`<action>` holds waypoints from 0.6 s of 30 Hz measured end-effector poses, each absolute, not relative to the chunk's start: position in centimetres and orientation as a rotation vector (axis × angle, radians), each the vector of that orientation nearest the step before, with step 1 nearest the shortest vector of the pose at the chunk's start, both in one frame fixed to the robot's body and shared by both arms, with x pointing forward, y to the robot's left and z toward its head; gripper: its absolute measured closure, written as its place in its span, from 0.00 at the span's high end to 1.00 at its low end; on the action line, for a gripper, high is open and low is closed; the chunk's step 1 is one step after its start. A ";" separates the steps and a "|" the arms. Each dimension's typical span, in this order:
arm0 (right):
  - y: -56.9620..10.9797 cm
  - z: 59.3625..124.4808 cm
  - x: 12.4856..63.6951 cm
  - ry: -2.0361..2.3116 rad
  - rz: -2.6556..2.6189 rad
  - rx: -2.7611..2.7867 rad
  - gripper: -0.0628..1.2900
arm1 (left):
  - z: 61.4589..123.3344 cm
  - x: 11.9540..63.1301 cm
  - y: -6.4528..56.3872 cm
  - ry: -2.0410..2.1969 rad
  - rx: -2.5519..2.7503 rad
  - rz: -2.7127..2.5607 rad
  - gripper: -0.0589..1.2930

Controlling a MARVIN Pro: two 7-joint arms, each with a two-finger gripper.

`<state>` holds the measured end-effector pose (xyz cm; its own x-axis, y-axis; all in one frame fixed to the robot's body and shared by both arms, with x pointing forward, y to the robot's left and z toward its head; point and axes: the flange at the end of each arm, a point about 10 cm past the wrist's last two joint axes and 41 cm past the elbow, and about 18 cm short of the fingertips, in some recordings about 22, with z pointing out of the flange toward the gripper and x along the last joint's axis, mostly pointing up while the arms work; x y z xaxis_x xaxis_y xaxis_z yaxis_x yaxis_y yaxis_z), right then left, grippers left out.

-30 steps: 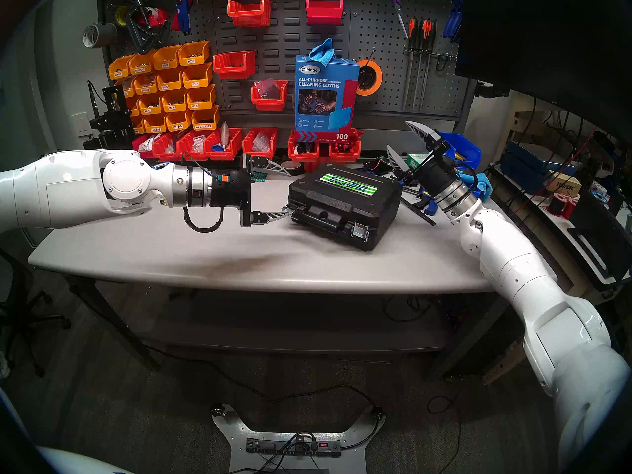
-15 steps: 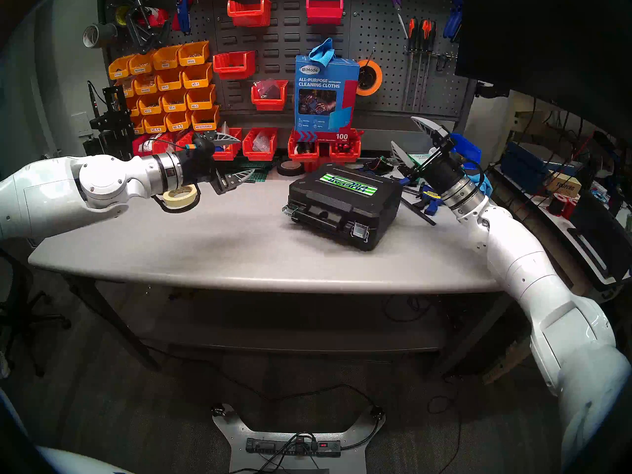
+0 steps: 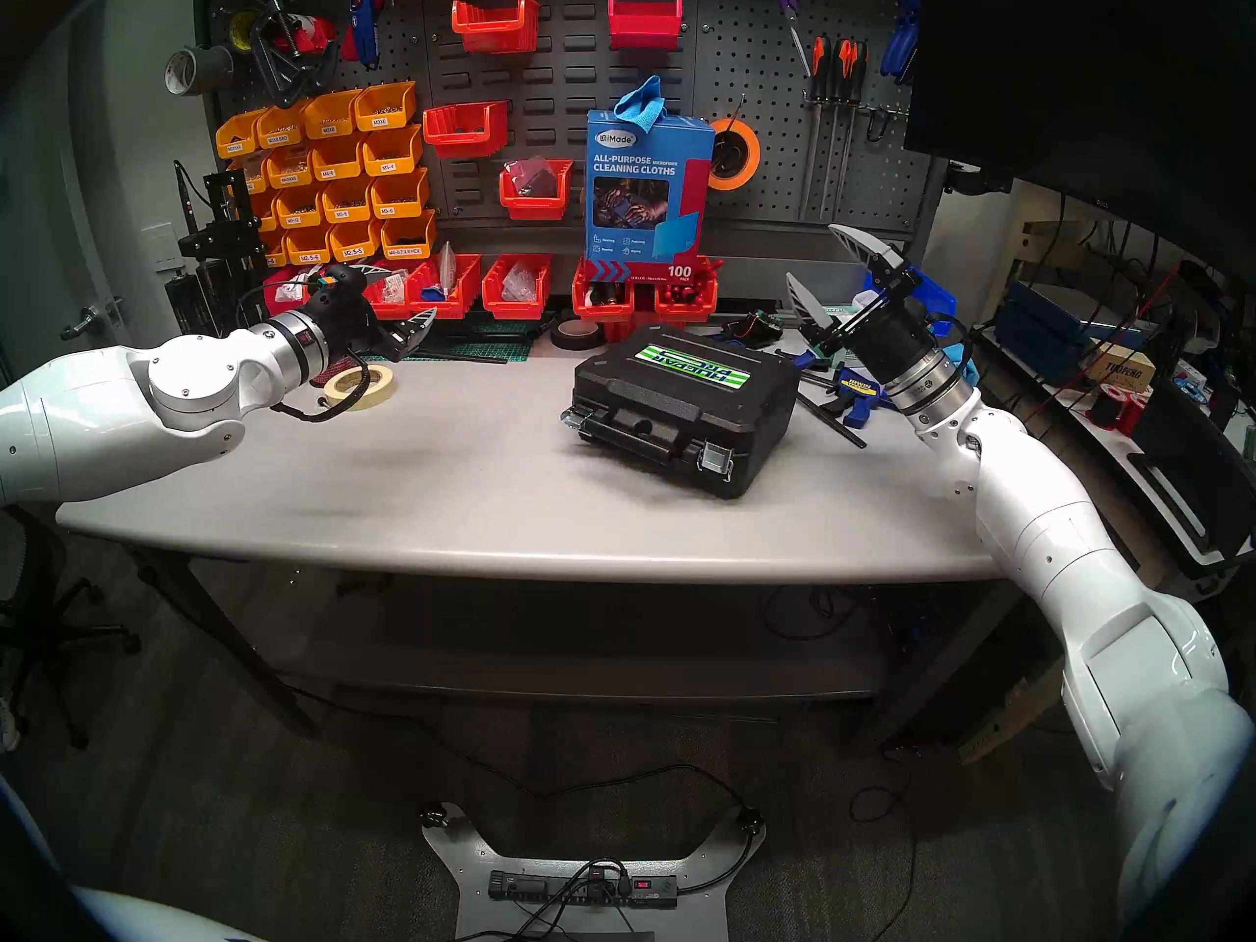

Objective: Open the tool box

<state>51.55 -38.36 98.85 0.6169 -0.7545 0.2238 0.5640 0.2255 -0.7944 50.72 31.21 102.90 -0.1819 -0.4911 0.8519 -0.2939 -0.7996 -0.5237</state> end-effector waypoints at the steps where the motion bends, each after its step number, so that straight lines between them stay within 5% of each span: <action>1: -38.4 98.9 51.6 0.227 -0.921 -0.982 0.97 | 102.9 50.7 31.2 0.926 -1.913 -2.118 0.94; 18: -40.4 102.9 50.3 0.146 -0.801 -1.144 0.97 | 103.0 50.6 30.9 0.876 -1.899 -2.134 0.94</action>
